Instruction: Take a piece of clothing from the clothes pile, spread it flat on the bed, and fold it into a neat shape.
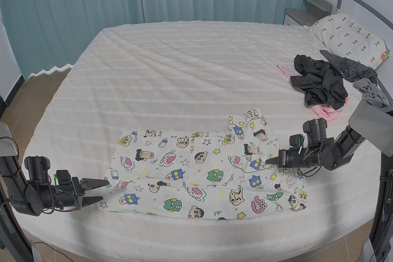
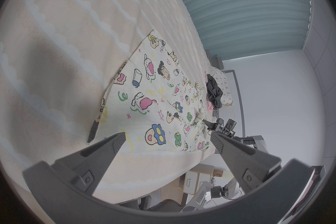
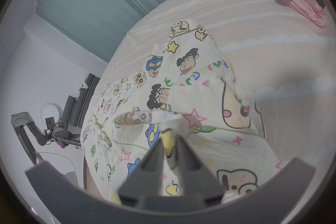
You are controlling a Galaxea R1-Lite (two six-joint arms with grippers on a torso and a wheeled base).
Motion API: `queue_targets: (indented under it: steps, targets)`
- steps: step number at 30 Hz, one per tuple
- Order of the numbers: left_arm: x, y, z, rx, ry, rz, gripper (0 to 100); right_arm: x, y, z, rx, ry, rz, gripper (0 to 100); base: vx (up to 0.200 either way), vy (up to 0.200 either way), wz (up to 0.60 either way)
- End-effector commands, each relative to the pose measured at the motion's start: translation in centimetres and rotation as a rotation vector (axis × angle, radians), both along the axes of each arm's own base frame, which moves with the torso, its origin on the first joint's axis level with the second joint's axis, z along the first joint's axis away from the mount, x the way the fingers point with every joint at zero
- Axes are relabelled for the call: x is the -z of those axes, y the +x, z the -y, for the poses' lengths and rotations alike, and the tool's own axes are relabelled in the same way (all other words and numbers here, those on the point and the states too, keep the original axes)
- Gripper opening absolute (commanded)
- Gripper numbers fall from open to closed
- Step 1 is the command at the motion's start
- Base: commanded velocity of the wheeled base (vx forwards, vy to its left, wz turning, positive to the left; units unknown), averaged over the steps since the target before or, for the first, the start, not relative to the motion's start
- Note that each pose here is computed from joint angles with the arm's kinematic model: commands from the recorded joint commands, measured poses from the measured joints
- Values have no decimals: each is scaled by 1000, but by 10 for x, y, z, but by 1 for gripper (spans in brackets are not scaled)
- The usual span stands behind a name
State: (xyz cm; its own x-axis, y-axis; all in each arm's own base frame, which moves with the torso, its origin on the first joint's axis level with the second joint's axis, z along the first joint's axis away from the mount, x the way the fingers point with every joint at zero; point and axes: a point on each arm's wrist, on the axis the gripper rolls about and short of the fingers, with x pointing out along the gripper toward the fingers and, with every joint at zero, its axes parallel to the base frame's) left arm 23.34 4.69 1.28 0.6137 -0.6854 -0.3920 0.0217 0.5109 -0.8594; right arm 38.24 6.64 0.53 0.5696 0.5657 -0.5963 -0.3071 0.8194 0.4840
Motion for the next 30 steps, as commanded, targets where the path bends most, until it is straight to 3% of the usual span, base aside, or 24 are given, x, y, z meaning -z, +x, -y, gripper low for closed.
queue_targets:
  steps: [1,9,17,30]
  targets:
    - [1,0,-1,-4,-1,-4,100,-1,-2,0,-3,-2,3,0,0,0,0]
    - [2,0,-1,-6,0,-9,100,-31,-18,1,-7,17,68,0,0,0,0]
    - [2,0,-1,-4,-1,-9,100,-58,-22,0,-6,45,246,0,0,0,0]
    - [2,0,-1,-5,-2,-8,100,-83,-21,0,-1,56,348,0,0,0,0]
